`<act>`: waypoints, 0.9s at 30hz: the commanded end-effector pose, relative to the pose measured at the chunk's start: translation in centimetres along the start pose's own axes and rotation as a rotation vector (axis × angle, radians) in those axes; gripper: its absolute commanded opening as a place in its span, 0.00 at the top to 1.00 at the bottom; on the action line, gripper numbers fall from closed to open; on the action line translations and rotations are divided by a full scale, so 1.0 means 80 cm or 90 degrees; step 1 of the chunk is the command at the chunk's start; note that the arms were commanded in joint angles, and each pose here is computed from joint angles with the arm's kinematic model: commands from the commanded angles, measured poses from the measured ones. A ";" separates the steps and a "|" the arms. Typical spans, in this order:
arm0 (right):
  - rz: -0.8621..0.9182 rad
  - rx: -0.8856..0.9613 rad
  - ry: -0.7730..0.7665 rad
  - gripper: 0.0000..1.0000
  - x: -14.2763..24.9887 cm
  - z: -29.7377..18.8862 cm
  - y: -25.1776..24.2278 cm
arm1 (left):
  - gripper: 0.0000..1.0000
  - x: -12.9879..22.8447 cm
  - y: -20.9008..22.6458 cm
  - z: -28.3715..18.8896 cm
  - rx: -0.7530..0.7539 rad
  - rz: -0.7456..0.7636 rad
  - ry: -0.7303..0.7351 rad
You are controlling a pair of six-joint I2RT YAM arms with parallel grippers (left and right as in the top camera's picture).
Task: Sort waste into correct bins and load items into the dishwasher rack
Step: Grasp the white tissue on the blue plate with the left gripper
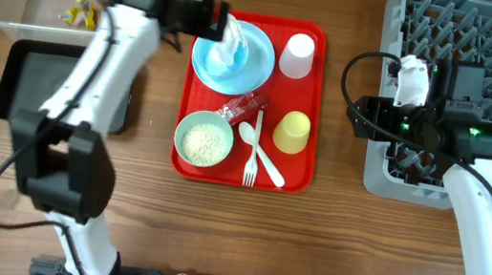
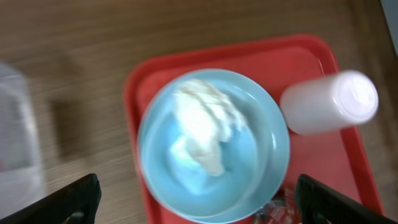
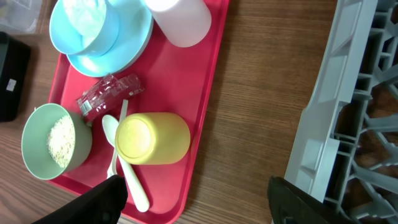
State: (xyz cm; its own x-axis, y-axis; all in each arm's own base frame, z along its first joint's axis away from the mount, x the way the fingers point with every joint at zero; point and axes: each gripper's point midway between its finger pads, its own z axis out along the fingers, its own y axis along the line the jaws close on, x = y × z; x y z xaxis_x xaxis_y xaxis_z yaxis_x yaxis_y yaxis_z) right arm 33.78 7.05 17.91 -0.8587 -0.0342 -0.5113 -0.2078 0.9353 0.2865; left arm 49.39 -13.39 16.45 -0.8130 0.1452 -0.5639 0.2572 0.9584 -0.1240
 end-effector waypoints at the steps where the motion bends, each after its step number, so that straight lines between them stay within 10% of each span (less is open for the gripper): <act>1: -0.004 -0.014 -0.007 0.23 -0.006 -0.005 0.007 | 0.00 0.025 -0.014 0.046 -0.011 0.041 0.051; 22: -0.002 -0.001 -0.003 0.23 -0.004 -0.005 0.003 | 0.43 0.079 -0.022 0.141 0.009 0.011 0.131; 27: -0.001 0.003 0.001 0.23 -0.002 -0.003 0.001 | 0.95 0.075 -0.022 0.145 0.010 0.012 0.119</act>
State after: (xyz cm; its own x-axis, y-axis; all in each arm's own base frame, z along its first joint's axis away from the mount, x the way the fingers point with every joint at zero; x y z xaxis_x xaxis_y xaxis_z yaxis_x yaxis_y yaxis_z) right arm 33.51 7.03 17.75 -0.8654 -0.0344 -0.4998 -0.2037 0.9357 0.2882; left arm 50.05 -16.59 4.65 -0.8897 0.1976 -0.4116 0.2677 0.9560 -0.1197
